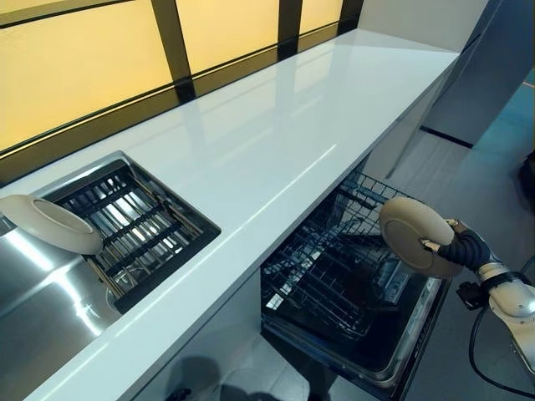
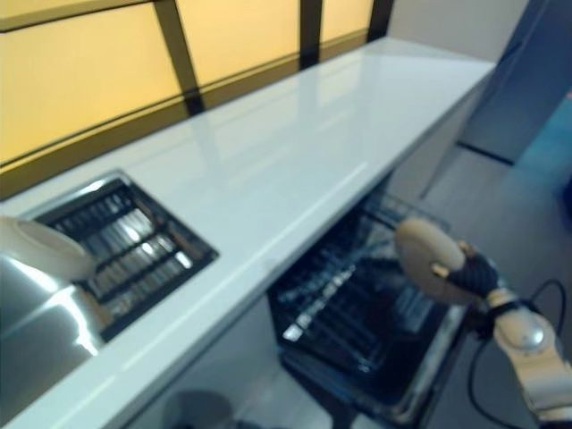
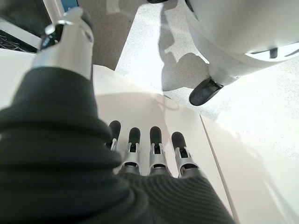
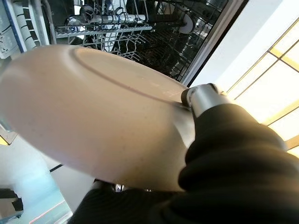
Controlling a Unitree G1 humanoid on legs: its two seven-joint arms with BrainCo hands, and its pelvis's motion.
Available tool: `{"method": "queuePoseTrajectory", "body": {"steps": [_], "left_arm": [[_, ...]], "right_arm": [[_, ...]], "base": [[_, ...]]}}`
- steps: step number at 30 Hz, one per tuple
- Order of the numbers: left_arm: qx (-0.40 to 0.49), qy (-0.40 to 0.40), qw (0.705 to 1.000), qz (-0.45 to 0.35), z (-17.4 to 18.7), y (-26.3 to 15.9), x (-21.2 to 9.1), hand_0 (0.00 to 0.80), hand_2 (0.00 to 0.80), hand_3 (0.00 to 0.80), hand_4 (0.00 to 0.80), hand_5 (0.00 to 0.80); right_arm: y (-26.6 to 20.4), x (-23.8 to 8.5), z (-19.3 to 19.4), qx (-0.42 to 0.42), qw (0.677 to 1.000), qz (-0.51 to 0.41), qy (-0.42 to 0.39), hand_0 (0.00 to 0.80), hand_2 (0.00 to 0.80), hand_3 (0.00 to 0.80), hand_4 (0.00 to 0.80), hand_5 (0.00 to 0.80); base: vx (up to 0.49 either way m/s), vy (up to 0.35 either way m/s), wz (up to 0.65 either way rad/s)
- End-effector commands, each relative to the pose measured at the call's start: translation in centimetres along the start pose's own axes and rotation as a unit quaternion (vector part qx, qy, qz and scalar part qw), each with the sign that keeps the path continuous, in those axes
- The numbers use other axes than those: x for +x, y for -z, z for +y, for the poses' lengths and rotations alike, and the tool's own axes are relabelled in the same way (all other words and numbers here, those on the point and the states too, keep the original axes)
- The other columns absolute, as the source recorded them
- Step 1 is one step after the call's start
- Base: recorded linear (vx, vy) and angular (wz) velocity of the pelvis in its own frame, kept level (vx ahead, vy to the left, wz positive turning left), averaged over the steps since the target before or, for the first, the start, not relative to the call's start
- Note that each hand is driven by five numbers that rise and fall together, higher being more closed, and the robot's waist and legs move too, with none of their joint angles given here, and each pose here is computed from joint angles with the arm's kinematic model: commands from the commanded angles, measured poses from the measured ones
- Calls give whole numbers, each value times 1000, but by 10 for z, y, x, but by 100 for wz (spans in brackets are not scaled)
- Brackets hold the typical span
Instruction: Take plates into dishwasher
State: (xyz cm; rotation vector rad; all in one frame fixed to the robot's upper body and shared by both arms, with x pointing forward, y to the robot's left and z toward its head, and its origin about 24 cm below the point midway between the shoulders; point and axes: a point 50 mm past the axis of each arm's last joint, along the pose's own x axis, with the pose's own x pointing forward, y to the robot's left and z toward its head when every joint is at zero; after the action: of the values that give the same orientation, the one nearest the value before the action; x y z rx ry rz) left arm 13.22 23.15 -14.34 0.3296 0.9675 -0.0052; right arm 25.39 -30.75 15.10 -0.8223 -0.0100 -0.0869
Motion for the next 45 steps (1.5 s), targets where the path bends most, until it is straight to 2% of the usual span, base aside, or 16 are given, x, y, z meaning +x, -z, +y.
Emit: {"method": "queuePoseTrajectory", "body": {"steps": [1,15,21,33,42,45], "left_arm": [[13,-36,999,-24,28,-18,4,0,0,0,0,0],[19,-20,999,-26,20,-20,4,0,0,0,0,0],[21,-14,999,-23,16,-19,4,0,0,0,0,0],[30,2,999,-22,3,-21,5,0,0,0,0,0],[41,14,999,-26,-5,-26,6,0,0,0,0,0],[47,20,998,-30,-10,-29,7,0,0,0,0,0]], "right_arm": [[-34,-3,-1,-24,996,-86,-8,800,800,800,800,800],[-36,-13,53,28,985,-105,-134,800,800,800,800,800],[-35,-17,71,60,981,-101,-157,800,800,800,800,800],[-21,-15,118,57,982,-57,-169,800,800,800,800,800],[-10,-9,141,49,988,-16,-149,800,800,800,800,800],[-4,-4,145,19,992,0,-127,800,800,800,800,800]], "base": [[0,0,0],[0,1,1],[5,3,0],[14,5,2],[6,-1,3],[0,0,0]]}}
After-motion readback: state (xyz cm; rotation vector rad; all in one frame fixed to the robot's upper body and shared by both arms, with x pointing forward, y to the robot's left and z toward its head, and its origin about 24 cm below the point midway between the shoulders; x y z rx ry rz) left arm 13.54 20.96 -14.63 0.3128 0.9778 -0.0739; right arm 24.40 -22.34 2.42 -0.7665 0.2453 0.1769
